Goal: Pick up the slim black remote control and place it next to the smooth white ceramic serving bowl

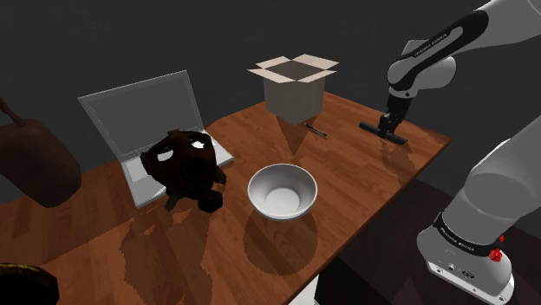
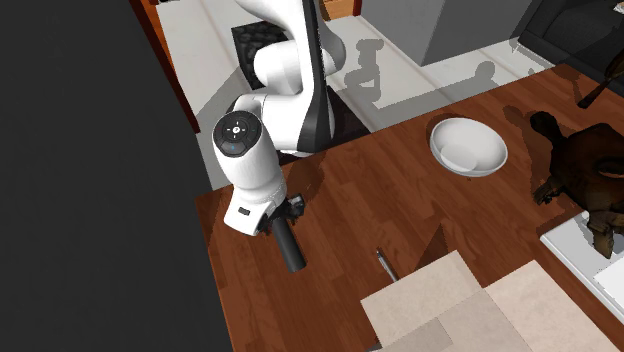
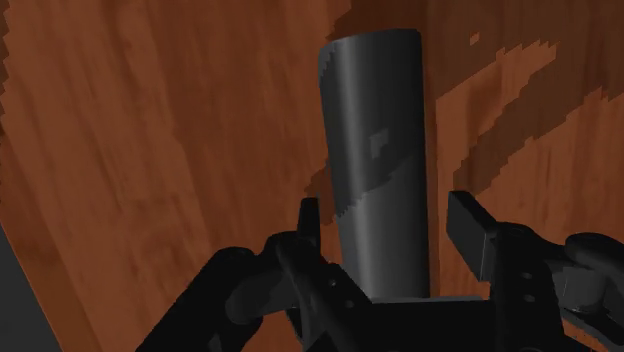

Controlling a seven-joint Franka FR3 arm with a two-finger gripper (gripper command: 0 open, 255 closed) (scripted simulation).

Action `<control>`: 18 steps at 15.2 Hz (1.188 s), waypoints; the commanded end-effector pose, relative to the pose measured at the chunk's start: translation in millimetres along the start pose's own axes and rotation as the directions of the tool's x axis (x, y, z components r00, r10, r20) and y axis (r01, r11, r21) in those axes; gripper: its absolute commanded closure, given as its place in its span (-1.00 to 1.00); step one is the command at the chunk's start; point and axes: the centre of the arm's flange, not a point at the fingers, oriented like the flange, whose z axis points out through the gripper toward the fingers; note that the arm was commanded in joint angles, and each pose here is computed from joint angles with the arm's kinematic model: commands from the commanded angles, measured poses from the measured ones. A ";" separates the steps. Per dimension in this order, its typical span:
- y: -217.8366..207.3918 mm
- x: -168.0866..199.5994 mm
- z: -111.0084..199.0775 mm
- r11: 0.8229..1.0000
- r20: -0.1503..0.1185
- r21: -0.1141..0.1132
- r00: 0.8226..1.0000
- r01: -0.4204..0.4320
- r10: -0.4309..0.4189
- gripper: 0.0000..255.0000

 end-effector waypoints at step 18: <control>-3.8 -0.5 -47.3 1.000 0.000 0.000 1.000 0.000 0.000 1.00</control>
